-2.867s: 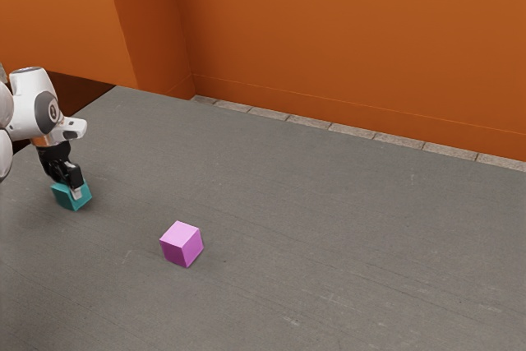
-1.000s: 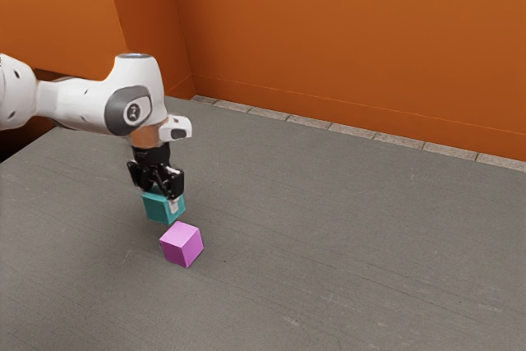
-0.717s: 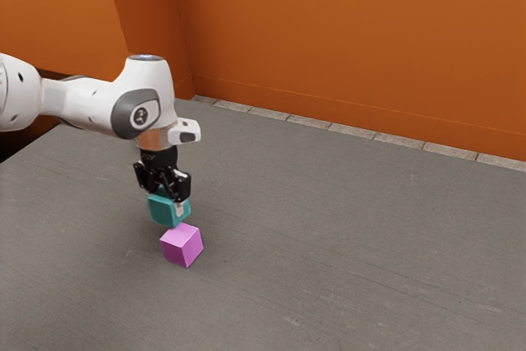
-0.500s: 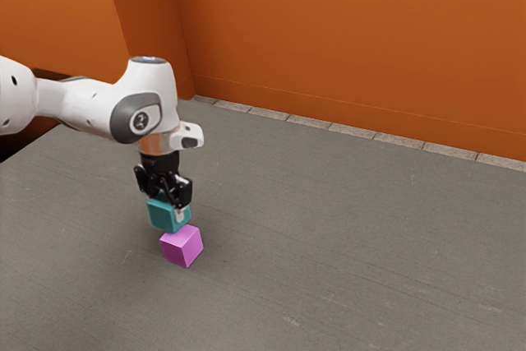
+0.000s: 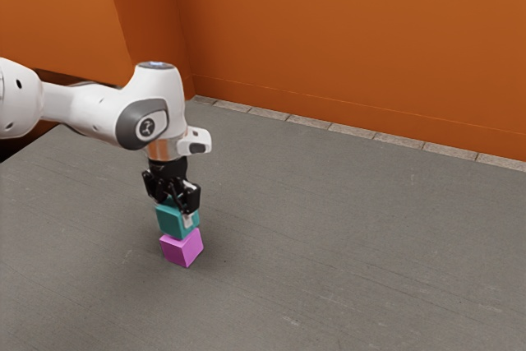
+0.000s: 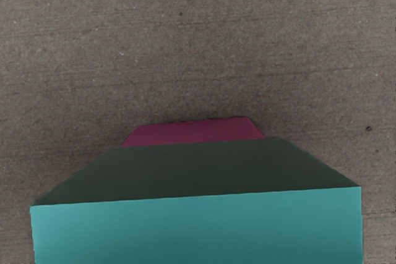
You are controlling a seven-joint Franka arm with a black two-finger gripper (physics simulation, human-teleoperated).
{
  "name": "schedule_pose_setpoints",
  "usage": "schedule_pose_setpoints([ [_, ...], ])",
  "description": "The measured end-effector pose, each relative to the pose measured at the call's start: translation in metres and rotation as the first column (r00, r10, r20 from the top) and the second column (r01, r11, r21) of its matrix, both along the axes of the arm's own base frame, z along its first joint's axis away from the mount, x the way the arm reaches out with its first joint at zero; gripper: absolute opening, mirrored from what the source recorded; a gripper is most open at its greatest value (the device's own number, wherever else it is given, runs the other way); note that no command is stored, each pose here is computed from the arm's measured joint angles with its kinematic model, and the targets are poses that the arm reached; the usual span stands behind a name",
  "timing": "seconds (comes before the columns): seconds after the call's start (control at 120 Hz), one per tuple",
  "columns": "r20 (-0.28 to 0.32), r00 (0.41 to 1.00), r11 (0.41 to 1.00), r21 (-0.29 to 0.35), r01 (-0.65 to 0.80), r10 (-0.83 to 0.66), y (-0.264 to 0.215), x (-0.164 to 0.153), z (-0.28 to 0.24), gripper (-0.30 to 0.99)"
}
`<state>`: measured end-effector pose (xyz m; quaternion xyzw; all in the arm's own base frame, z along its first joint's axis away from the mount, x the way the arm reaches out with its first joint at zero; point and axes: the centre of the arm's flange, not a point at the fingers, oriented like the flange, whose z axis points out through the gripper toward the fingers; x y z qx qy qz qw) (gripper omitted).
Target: Pick up the blue block with one arm, and put the blue block on the pink block with one arm
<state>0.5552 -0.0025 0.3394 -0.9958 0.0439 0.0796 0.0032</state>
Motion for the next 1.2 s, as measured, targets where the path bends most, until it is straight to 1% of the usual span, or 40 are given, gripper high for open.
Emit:
schedule_pose_setpoints([
  [0.225, 0.011, 1.000, 1.000, 0.009, 0.000, 0.000, -0.001, -0.006, 0.004, 0.36],
  [0.408, 0.056, 0.998, 1.000, 0.014, 0.001, -0.002, -0.003, -0.010, 0.005, 0.36],
  [0.625, 0.100, 0.995, 1.000, 0.013, -0.013, 0.012, -0.005, -0.021, 0.011, 0.36],
  [0.85, 0.106, 0.994, 1.000, 0.012, -0.028, 0.026, -0.005, -0.033, 0.010, 0.36],
  [1.2, 0.113, 0.993, 0.999, 0.006, -0.037, 0.036, -0.005, -0.034, 0.011, 0.36],
])
